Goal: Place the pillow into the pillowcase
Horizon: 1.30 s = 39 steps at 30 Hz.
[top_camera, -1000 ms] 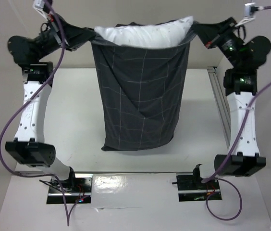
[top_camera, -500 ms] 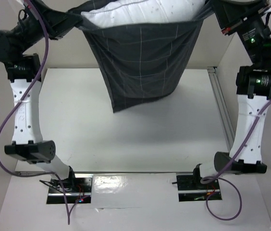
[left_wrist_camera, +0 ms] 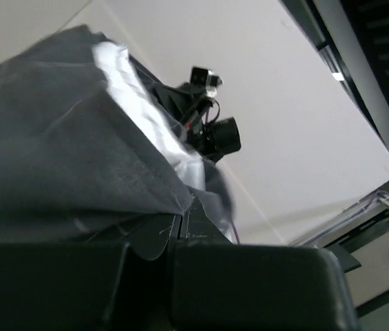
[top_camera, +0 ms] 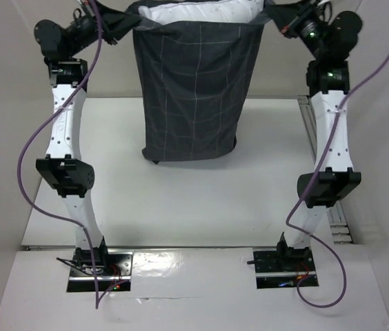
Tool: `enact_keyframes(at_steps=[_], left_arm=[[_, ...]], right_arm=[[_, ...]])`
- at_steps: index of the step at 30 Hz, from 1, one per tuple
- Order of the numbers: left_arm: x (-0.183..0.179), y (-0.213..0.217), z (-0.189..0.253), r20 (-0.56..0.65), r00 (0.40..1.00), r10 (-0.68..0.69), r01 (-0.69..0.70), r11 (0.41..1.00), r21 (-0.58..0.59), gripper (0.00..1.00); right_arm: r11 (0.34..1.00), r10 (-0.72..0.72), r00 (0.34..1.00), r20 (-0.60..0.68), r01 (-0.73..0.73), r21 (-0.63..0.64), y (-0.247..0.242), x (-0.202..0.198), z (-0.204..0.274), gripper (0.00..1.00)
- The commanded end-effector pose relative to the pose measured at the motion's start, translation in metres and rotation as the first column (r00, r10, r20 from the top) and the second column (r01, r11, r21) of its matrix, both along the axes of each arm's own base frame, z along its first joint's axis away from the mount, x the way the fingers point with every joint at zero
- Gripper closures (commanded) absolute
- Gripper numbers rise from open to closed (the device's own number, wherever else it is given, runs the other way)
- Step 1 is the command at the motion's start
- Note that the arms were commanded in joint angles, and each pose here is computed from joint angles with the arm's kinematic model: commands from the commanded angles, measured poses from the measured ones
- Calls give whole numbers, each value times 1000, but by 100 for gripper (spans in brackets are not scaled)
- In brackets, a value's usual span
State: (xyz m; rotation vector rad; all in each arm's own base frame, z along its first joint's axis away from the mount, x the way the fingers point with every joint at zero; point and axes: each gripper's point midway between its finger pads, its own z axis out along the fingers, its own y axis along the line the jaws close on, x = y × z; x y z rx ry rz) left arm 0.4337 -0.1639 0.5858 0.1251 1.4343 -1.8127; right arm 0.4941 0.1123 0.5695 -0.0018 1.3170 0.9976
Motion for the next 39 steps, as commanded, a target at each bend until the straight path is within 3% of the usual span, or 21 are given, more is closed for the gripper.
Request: enact_keyframes(at_steps=[1, 4, 5, 6, 11, 14, 17, 18, 22, 24, 25, 27, 28, 29, 30, 31, 33, 39], left_arm=[[-97, 30, 101, 335, 939, 81, -61, 996, -69, 100], [-118, 53, 113, 343, 923, 173, -146, 984, -104, 100], [-110, 55, 107, 338, 918, 208, -185, 978, -100, 100], [-125, 52, 113, 362, 906, 220, -200, 975, -92, 100], [-115, 48, 112, 324, 933, 158, -130, 986, -106, 100], [-124, 46, 122, 359, 923, 142, -108, 988, -111, 100], [-145, 42, 126, 415, 894, 170, -144, 985, -93, 100], [-123, 42, 106, 333, 928, 171, -153, 985, -79, 100], [-108, 22, 67, 248, 963, 110, -102, 994, -43, 100], [-110, 21, 85, 247, 967, 54, -40, 997, -63, 100], [-127, 27, 116, 374, 925, 70, -46, 996, -75, 100], [-158, 45, 148, 419, 900, 121, -57, 985, -161, 100], [-122, 70, 132, 342, 925, 164, -109, 978, -176, 100], [-180, 63, 151, 435, 882, 183, -115, 977, -178, 100], [-180, 66, 147, 455, 858, 239, -181, 969, -168, 100], [-167, 68, 134, 403, 876, 265, -227, 964, -139, 100], [-190, 52, 132, 434, 861, 266, -251, 963, -94, 100], [-149, 35, 67, 322, 926, 197, -199, 980, -29, 100]], right_arm=[[998, -60, 895, 442, 52, 32, -27, -137, 158, 100], [995, -88, 869, 487, 58, 77, -46, -161, 170, 100], [995, -88, 872, 482, 58, 77, -45, -163, 168, 100], [996, -84, 886, 455, 61, 65, -46, -152, 158, 100], [998, 18, 932, 361, -38, 50, -32, -114, 133, 100], [997, 2, 887, 462, -35, 64, -36, -145, 164, 100], [998, -13, 876, 481, -16, 57, -36, -155, 168, 100], [999, -4, 903, 429, -17, 46, -33, -142, 150, 100], [998, 70, 955, 288, -69, -15, 3, -104, 90, 100], [997, 76, 930, 359, -76, -14, -2, -123, 122, 100], [999, 41, 881, 471, -37, -17, -11, -155, 164, 100], [997, 34, 844, 536, -67, 43, -23, -192, 195, 100], [999, 7, 763, 647, -36, 31, -37, -232, 217, 100], [998, -9, 798, 603, -33, 60, -50, -214, 205, 100], [998, -23, 800, 600, -16, 60, -52, -218, 201, 100], [999, -32, 787, 616, 5, 46, -47, -237, 203, 100], [999, -18, 873, 487, -4, 44, -44, -192, 162, 100], [1000, 28, 975, 222, -27, -8, -5, -111, 48, 100]])
